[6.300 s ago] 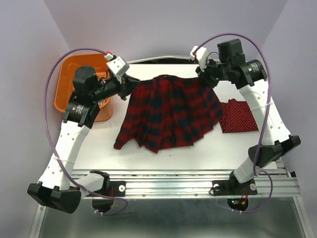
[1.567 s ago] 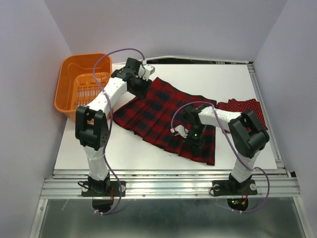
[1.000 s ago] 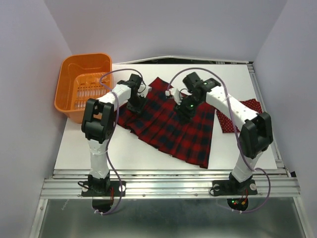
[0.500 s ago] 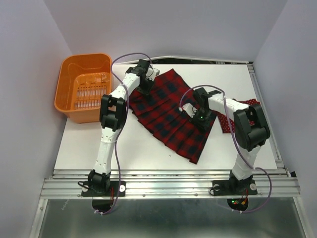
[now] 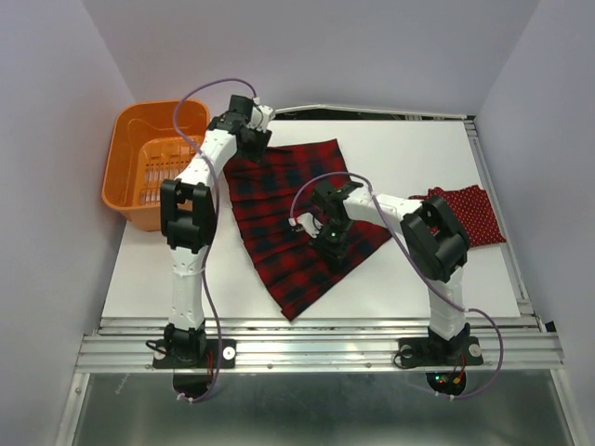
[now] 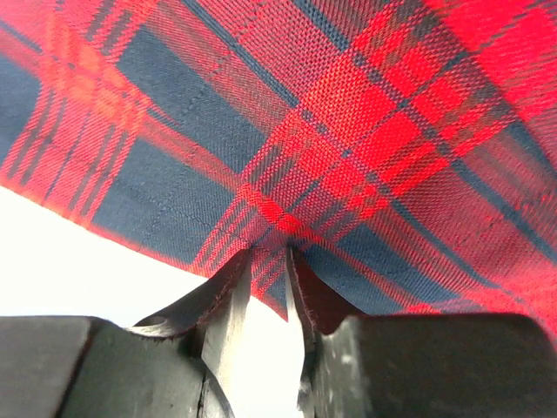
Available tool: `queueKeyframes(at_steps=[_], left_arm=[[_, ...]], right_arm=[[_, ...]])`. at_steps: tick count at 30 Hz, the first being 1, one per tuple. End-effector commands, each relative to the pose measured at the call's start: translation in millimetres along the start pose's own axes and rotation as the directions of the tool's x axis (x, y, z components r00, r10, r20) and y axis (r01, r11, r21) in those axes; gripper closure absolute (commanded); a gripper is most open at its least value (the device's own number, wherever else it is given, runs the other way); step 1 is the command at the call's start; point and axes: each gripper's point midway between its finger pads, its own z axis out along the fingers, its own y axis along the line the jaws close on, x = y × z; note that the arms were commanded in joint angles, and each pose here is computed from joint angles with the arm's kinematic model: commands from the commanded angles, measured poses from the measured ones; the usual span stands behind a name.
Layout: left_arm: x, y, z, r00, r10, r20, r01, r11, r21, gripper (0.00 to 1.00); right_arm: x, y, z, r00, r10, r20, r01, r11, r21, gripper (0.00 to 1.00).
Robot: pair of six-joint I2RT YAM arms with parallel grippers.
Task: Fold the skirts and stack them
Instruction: Flatten the skirt out
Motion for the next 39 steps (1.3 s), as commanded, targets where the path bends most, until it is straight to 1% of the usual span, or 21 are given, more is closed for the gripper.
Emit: queueKeyframes(at_steps=[1,3,5,7,8,10,11,13,14,15,20,23,25,27,29,31,32,34,35,38,39], left_arm=[[-20,-9,-69,0.996,-0.027,0.082,0.023,0.999,0.046,0.46],[-1,-15,-67,0.999,-0.012,0.04,0.01,0.998,0.069,0.46],[6,-19,-73,0.999,0.001,0.039,-0.004,0.996,0.085,0.46],[23,-23,-68,1.0,0.013,0.008,-0.014,0.995,0.102,0.45],[24,-26,-70,1.0,0.013,0.012,-0.015,0.993,0.113,0.44],[35,-30,-65,1.0,0.007,-0.011,-0.006,0.991,0.135,0.43],[37,-33,-63,1.0,0.005,-0.016,-0.002,0.989,0.15,0.42],[43,-36,-58,0.999,-0.001,-0.033,0.006,0.986,0.165,0.41],[44,-39,-56,0.999,0.0,-0.034,0.007,0.984,0.181,0.32],[47,-40,-54,0.999,0.0,-0.042,0.008,0.982,0.187,0.27],[58,-43,-44,0.997,0.024,-0.079,-0.007,0.978,0.21,0.26],[64,-45,-42,0.995,0.039,-0.095,-0.017,0.975,0.223,0.26],[66,-44,-40,0.994,0.051,-0.1,-0.029,0.977,0.213,0.26],[66,-46,-38,0.993,0.062,-0.098,-0.04,0.977,0.209,0.26],[65,-47,-38,0.993,0.073,-0.096,-0.052,0.977,0.207,0.26],[68,-53,-35,0.989,0.101,-0.105,-0.077,0.974,0.212,0.26],[69,-56,-33,0.988,0.112,-0.107,-0.087,0.973,0.213,0.26],[75,-68,-27,0.981,0.15,-0.121,-0.118,0.964,0.236,0.26],[77,-73,-25,0.978,0.166,-0.127,-0.132,0.961,0.244,0.26],[99,-90,-20,0.957,0.232,-0.177,-0.177,0.943,0.28,0.29],[115,-99,-18,0.943,0.263,-0.202,-0.194,0.932,0.307,0.31]], right_arm=[[-39,23,-11,0.988,0.083,0.127,-0.062,0.985,-0.159,0.71],[-54,33,-40,0.977,0.053,0.208,-0.023,0.989,-0.145,0.69],[-60,28,-64,0.962,0.051,0.267,-0.023,0.994,-0.107,0.67],[-61,9,-88,0.947,0.051,0.318,-0.039,0.998,-0.042,0.65],[-60,-3,-100,0.942,0.022,0.336,-0.033,0.999,0.026,0.64],[-51,-29,-109,0.942,0.033,0.334,-0.067,0.994,0.091,0.65],[-42,-45,-105,0.956,0.015,0.294,-0.061,0.987,0.149,0.66],[-29,-61,-97,0.969,0.013,0.246,-0.062,0.98,0.191,0.67],[-18,-71,-86,0.979,0.014,0.202,-0.059,0.973,0.222,0.68],[-12,-79,-81,0.982,0.021,0.187,-0.066,0.969,0.239,0.68],[22,-93,-38,0.996,0.051,0.068,-0.066,0.967,0.245,0.74],[54,-82,-13,0.995,0.096,-0.014,-0.091,0.977,0.195,0.76],[84,-63,5,0.984,0.15,-0.091,-0.138,0.982,0.127,0.77],[97,-44,13,0.978,0.16,-0.134,-0.153,0.986,0.059,0.8],[110,-12,16,0.972,0.165,-0.165,-0.174,0.984,-0.045,0.81],[106,18,3,0.982,0.125,-0.144,-0.144,0.981,-0.132,0.81],[93,36,-4,0.99,0.112,-0.089,-0.129,0.969,-0.21,0.81],[84,60,-22,0.994,0.087,-0.061,-0.101,0.952,-0.289,0.8],[62,71,-38,0.997,0.075,0.021,-0.064,0.939,-0.338,0.8],[40,91,-71,0.993,0.091,0.078,-0.052,0.911,-0.409,0.79],[18,97,-91,0.985,0.073,0.156,0.001,0.903,-0.429,0.79]])
